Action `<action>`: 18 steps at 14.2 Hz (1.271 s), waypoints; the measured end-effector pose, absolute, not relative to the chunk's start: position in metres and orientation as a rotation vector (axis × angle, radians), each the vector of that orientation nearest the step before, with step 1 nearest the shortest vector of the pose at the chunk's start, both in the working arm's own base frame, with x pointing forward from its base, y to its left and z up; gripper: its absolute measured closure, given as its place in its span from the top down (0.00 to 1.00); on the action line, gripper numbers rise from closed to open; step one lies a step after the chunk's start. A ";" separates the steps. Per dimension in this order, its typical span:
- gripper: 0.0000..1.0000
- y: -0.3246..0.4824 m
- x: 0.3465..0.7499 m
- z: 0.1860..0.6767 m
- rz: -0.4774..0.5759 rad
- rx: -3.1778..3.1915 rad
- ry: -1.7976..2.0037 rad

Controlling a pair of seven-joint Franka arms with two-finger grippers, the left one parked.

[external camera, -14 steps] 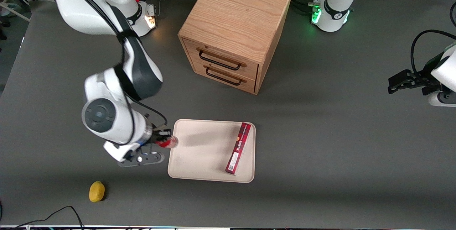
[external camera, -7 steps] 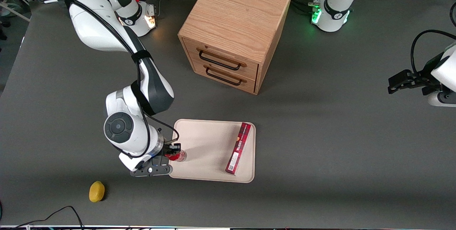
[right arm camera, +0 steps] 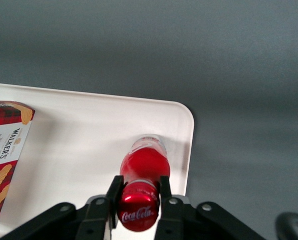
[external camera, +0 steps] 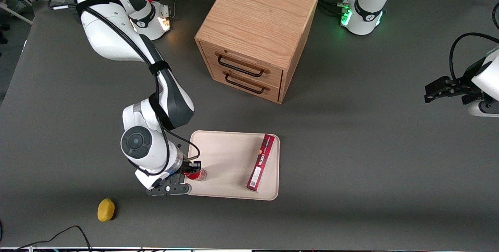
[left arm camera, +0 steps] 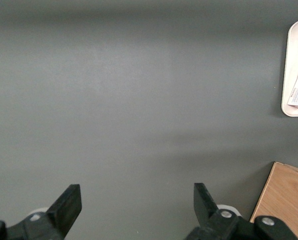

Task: Place coke bottle on tray

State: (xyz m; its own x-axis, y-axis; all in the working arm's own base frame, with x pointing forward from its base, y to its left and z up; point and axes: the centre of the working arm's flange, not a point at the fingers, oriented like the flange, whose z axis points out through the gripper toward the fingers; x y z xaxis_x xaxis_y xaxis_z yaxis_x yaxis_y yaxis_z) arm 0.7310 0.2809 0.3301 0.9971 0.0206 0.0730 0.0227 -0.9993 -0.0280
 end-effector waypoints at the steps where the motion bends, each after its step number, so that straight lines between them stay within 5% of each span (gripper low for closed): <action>1: 0.46 0.281 0.732 0.332 -0.123 -3.113 -0.035; 6: 0.96 0.270 0.727 0.354 -0.121 -3.123 -0.021; 7: 1.00 0.263 0.720 0.367 -0.105 -3.129 -0.012; 18: 1.00 0.062 0.531 0.568 0.042 -3.135 -0.037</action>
State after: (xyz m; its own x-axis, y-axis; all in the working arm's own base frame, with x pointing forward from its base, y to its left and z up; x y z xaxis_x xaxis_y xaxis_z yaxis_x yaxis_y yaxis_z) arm 0.5307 0.0619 0.5680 0.9994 0.0239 -0.0268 0.0237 -0.9997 -0.0060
